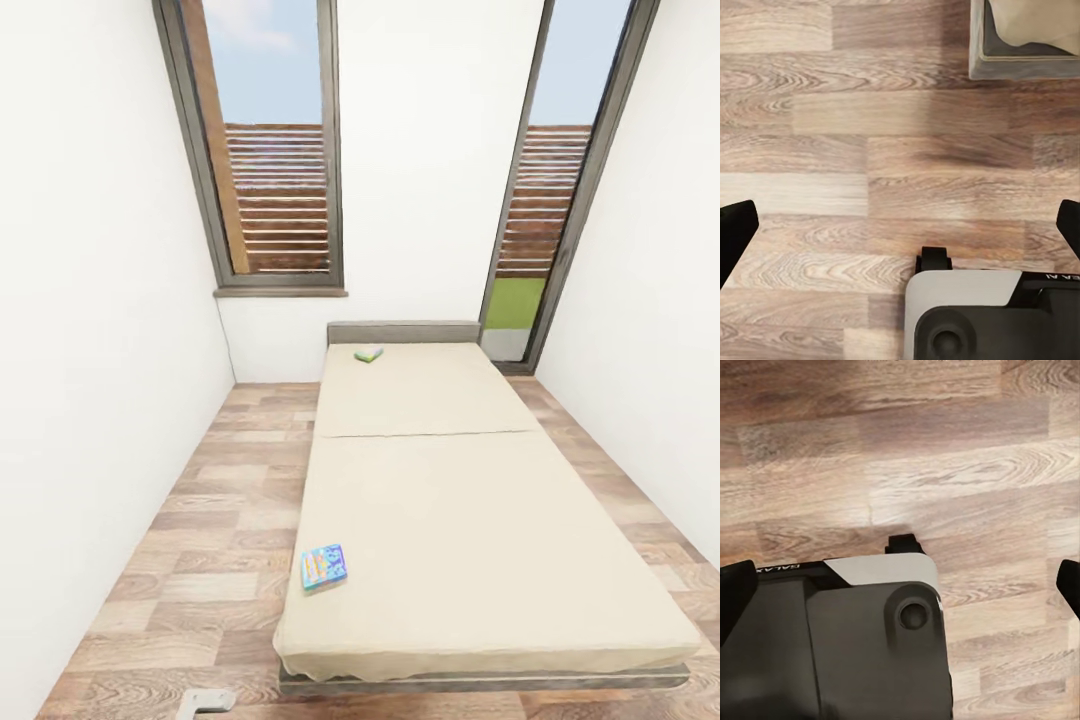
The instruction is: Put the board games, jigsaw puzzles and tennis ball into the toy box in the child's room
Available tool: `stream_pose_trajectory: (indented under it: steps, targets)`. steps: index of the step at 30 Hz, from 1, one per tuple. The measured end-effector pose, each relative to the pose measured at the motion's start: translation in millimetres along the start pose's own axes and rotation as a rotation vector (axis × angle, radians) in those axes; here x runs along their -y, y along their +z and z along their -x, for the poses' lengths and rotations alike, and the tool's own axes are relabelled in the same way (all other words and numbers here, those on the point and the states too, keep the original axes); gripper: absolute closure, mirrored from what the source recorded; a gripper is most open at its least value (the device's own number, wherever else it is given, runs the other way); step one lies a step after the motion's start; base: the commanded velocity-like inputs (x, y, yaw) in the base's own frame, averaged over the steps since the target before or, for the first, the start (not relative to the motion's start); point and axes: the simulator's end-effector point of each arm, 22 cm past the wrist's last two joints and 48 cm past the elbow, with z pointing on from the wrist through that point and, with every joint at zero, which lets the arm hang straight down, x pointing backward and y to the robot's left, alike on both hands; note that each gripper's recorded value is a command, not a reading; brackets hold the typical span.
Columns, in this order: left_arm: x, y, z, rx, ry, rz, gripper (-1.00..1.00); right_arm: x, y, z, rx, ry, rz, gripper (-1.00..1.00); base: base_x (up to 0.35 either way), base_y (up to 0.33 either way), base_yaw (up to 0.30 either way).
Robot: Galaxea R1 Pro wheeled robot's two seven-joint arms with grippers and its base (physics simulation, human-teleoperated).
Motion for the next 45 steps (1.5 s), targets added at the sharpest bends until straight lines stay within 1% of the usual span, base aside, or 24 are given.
stream_pose_trajectory:
  steps: [8,16,28,38,42,45]
  targets:
    - [0.9,0.1,-0.3,-0.001,0.0,-0.001,-1.0,0.0,0.1,-0.3,-0.001,0.0,0.0,-1.0,0.009,-0.002,0.025]
    - [0.8,0.0,1.9,0.009,0.0,-0.001,-1.0,0.0,0.1,-0.7,-0.001,0.0,0.0,-1.0,0.152,0.0,0.002]
    - [0.9,0.1,3.0,0.014,-0.001,-0.001,-1.0,0.0,0.1,0.0,0.0,0.0,0.0,-1.0,0.024,0.001,0.0]
    - [0.6,0.0,3.0,0.015,-0.001,-0.001,-1.0,0.1,0.1,-0.2,0.002,0.0,0.0,-1.0,0.126,0.055,0.0]
    - [1.0,0.1,3.0,0.015,-0.001,-0.001,-1.0,0.2,0.3,2.3,0.023,0.006,0.0,-1.0,0.033,0.014,0.0]
    - [0.9,0.1,3.0,0.015,0.0,-0.001,-1.0,1.0,0.3,6.5,0.058,0.015,0.0,-1.0,0.012,0.005,0.0]
